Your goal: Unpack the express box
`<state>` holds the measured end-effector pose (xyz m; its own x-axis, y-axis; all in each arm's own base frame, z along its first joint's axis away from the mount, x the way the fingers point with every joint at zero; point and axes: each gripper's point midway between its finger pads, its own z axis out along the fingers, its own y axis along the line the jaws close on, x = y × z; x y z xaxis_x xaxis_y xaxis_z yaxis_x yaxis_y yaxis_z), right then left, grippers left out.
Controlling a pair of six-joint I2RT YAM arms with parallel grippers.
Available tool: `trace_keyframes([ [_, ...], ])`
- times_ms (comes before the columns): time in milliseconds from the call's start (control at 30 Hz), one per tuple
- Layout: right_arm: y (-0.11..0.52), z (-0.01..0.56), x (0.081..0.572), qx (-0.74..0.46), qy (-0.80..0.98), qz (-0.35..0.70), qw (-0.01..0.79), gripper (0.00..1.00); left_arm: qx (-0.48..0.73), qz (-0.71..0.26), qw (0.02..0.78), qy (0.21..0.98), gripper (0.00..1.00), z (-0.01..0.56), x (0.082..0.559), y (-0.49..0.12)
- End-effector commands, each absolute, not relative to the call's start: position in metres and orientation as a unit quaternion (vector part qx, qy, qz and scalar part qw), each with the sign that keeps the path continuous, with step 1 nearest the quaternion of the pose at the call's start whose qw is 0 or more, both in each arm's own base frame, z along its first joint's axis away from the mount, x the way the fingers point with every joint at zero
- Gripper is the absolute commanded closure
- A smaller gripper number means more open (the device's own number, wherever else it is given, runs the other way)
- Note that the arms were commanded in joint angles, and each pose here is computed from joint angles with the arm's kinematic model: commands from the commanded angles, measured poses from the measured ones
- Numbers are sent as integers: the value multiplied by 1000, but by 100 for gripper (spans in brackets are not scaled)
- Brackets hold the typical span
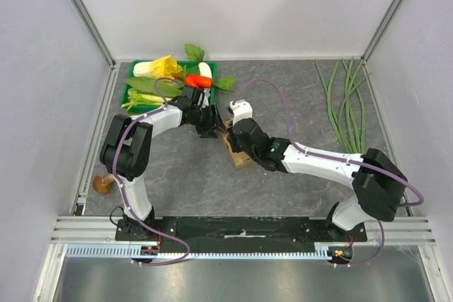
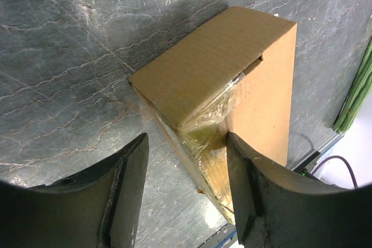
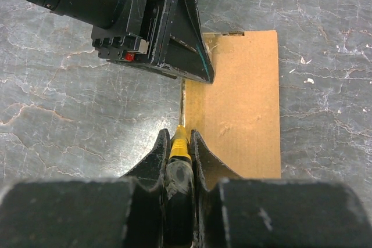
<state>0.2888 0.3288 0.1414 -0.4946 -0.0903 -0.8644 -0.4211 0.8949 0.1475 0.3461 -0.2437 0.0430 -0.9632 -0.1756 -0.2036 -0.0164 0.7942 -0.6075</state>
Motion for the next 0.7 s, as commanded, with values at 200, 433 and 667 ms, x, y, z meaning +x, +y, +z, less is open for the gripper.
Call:
trace_keyframes([
  [200, 340, 153, 300, -139, 838, 182, 495, 100, -43, -207, 73, 975, 39, -12, 310, -205],
  [433, 330, 138, 293, -150, 849, 167, 478, 100, -44, -205, 68, 975, 43, -16, 311, -206],
  [667, 314, 129, 271, -177, 862, 161, 446, 100, -40, -206, 71, 975, 50, -19, 317, -208],
])
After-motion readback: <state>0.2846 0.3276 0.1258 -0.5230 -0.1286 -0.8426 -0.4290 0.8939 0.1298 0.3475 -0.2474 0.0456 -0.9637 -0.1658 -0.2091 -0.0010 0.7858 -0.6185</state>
